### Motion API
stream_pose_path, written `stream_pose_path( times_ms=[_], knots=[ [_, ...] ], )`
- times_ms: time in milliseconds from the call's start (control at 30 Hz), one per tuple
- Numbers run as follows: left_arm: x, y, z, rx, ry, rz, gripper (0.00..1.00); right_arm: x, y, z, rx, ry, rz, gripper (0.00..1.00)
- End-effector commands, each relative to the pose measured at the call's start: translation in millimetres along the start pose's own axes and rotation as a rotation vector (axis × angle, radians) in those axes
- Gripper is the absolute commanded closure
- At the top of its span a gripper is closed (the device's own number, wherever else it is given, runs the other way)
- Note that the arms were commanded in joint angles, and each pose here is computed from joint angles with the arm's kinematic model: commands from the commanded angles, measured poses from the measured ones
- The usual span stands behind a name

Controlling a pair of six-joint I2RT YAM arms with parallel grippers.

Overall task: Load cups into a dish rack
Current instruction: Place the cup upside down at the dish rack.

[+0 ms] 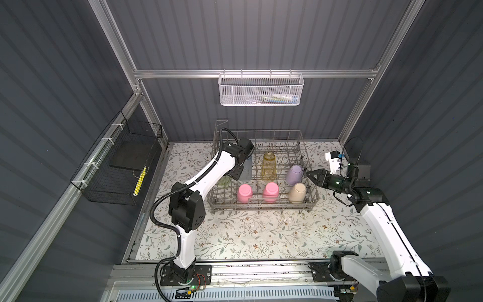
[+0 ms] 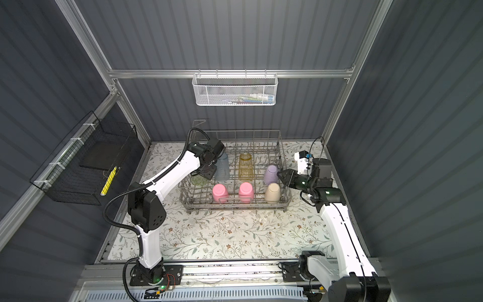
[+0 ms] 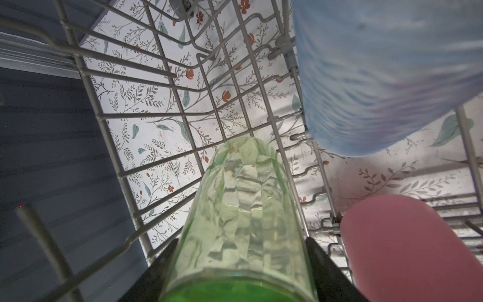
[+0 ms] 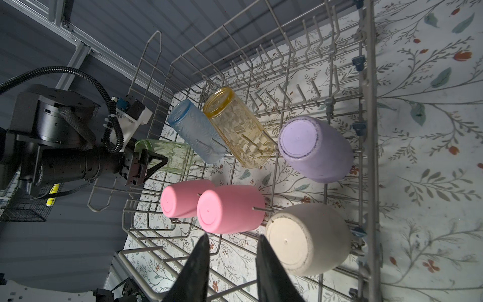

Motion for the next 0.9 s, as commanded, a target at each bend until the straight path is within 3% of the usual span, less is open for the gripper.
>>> stream_pose_path(
  times_ms=[0,867],
  knots=[
    [-8,-8,12,0.058,-0.029,0.001,0.3,0,2,0,0.014,0.006,0.012,0.67],
    [-8,-24,30,0.161,-0.081,-0.049,0.27,-1,5,0,0.031,0.015,0.032,0.67]
  ],
)
Point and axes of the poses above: each gripper's point midway between its finger pads, its own y axis out along the fingers, its own z axis along the line the jaws close on, x = y × z, the point moved 6 cm from there along -y, back along the fingers, and after that the axes turned 9 degrees about y, right-handed, at the moved point
